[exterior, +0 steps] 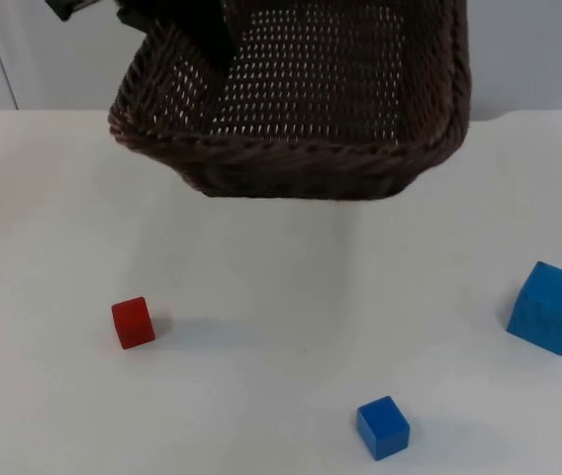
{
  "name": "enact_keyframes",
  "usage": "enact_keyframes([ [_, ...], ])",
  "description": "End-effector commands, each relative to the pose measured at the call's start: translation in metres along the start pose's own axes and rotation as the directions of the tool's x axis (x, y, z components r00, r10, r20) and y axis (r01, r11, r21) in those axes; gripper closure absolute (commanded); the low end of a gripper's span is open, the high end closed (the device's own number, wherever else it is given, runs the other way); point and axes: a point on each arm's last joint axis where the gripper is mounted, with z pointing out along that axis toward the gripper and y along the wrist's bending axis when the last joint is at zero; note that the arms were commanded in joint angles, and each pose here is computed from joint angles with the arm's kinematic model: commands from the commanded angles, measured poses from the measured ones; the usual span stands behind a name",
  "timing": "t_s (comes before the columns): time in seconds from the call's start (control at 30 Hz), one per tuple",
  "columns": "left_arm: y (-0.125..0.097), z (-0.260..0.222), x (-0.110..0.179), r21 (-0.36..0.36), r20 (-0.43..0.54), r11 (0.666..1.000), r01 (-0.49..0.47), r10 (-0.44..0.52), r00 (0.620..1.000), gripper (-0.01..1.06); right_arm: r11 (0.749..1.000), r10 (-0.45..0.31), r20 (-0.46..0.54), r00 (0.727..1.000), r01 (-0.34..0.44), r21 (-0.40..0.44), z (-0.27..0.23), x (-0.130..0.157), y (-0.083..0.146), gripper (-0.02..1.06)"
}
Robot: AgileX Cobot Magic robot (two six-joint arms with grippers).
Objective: Pick up the basket with the left hand and place the largest block into the basket with the right hand.
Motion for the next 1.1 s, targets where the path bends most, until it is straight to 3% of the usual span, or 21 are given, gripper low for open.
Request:
enact_keyframes([
  [0.0, -0.008, -0.013, 0.006, 0.026, 0.017, 0.999, 0.032, -0.032, 0.999, 1.05, 1.000, 0.006, 0.006, 1.000, -0.006, 0.006, 0.000, 0.000, 0.000, -0.01],
  [0.27, -0.005, -0.024, 0.056, 0.010, -0.059, 0.996, 0.090, -0.089, 0.994, 1.05, 1.000, 0.006, 0.006, 1.000, -0.006, 0.006, 0.000, 0.000, 0.000, -0.01],
  [0.43, 0.004, -0.026, 0.096, 0.005, 0.021, 0.982, 0.189, -0.189, 0.982, 1.05, 1.000, 0.006, 0.006, 1.000, -0.006, 0.006, 0.000, 0.000, 0.000, -0.01],
  [0.63, 0.017, -0.014, 0.135, -0.018, 0.018, 0.971, 0.238, -0.238, 0.971, 1.05, 1.000, 0.006, 0.006, 1.000, -0.006, 0.006, 0.000, 0.000, 0.000, -0.01],
  [1.07, 0.041, 0.016, 0.153, -0.057, 0.127, 0.956, 0.288, -0.279, 0.952, 1.05, 1.000, 0.006, 0.006, 1.000, -0.006, 0.006, 0.000, 0.000, 0.000, -0.01],
])
